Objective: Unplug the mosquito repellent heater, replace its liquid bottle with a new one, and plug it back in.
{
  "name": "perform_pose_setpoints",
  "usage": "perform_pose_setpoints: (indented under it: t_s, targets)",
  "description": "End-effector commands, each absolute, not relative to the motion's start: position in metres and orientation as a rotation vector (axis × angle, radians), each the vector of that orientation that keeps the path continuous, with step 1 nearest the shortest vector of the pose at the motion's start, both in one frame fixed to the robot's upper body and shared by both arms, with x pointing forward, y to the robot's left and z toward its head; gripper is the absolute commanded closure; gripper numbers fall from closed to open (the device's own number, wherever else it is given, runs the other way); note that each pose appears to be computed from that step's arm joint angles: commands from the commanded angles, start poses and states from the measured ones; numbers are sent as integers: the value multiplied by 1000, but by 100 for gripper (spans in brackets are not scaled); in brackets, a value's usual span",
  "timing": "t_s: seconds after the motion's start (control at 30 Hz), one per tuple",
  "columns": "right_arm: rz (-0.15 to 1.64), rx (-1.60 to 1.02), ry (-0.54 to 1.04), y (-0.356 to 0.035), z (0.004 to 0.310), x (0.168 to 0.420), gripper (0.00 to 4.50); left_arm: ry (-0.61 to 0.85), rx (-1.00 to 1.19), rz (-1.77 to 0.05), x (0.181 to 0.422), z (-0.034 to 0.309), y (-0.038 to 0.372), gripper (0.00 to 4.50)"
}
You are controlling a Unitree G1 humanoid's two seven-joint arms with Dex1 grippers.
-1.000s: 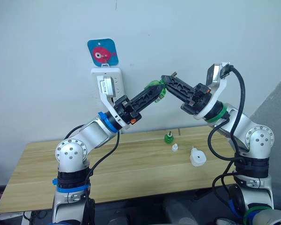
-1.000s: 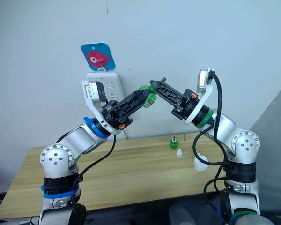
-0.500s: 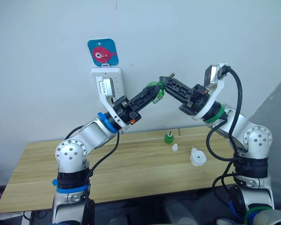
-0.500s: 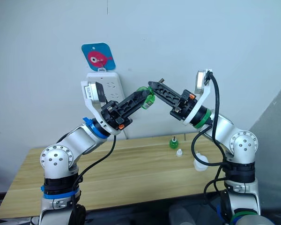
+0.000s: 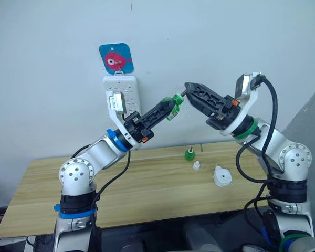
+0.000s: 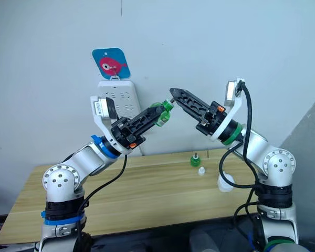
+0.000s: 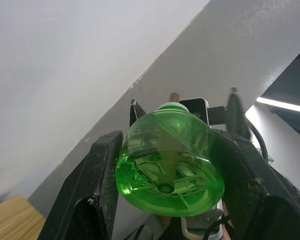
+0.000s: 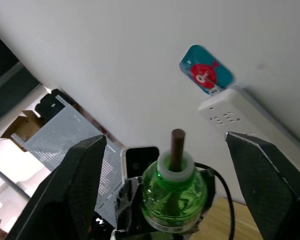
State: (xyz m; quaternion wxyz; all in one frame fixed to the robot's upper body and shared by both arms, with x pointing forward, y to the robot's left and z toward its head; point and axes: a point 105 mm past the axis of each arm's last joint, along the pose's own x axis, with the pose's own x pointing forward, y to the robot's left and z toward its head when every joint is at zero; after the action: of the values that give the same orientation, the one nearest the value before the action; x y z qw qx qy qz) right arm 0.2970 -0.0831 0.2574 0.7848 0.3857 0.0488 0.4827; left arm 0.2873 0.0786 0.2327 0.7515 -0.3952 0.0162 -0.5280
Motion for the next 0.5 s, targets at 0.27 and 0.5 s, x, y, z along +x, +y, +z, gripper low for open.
perform_pose_setpoints:
  t_s: [0.27,0.5]
  targets:
    - [740,85,343,-150,194,281,72,129,-486,-1177,269,200,102,212]
    - [594,-289,619,-181,124,273,0,201,-219,-1252,253,162,106,212]
